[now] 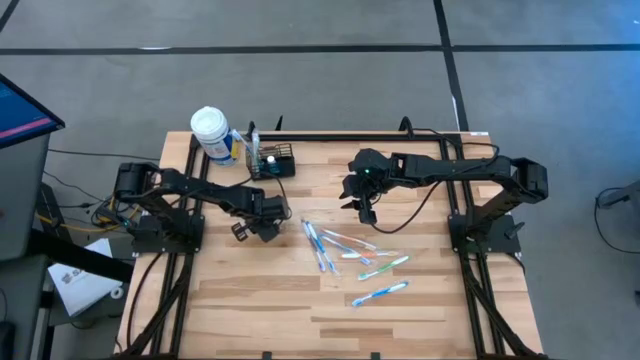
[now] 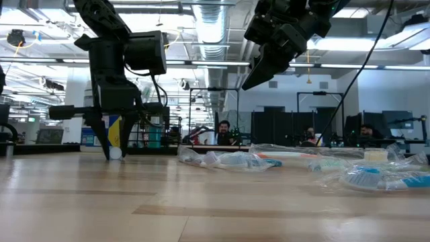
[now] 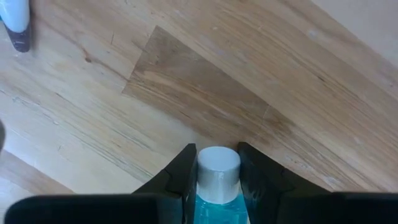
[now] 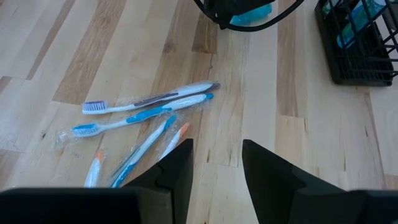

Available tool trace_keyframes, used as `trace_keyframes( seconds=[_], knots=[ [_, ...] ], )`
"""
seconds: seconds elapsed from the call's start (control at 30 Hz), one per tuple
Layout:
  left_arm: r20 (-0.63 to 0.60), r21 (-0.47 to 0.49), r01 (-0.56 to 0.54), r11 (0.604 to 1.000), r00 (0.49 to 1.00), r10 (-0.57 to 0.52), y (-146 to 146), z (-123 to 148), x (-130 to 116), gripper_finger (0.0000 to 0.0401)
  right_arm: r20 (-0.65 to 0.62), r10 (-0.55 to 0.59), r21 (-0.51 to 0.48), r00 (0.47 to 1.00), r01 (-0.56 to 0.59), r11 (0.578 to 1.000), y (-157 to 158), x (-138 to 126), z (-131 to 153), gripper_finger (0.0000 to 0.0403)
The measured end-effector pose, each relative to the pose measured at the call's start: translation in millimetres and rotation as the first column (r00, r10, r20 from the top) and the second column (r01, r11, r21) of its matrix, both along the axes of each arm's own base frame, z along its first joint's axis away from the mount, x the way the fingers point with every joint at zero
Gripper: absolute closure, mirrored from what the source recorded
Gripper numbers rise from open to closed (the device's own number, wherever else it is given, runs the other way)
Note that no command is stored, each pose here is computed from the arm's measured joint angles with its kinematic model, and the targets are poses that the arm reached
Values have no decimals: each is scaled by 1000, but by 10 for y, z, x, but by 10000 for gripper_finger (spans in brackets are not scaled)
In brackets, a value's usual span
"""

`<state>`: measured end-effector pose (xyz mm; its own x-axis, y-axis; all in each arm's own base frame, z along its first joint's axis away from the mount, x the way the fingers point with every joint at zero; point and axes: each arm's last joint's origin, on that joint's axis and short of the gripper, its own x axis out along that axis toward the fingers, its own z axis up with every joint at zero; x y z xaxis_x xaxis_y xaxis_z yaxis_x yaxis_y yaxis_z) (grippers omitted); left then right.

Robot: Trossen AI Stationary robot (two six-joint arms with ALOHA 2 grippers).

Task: Pick & Place toothbrushing station
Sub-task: Put the blue mouthwash into the black wire organizer

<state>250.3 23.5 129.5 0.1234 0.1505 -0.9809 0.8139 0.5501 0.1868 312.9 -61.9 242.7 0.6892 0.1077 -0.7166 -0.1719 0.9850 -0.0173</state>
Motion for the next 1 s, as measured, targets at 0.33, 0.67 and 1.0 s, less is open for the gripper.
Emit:
trace_keyframes(
  seconds=[0.33,0.67,1.0],
  knots=[
    [18,-15,-50,999,999,50,3,73,67,317,-1,0,0,1000,0,1000,0,-1,0,275],
    [30,-10,-36,999,999,36,-38,79,85,317,1,12,-11,1000,-12,1000,0,-1,0,275],
    [43,-28,-72,997,996,73,-50,87,95,317,1,12,-11,1000,-12,1000,0,-1,0,275]
  ],
)
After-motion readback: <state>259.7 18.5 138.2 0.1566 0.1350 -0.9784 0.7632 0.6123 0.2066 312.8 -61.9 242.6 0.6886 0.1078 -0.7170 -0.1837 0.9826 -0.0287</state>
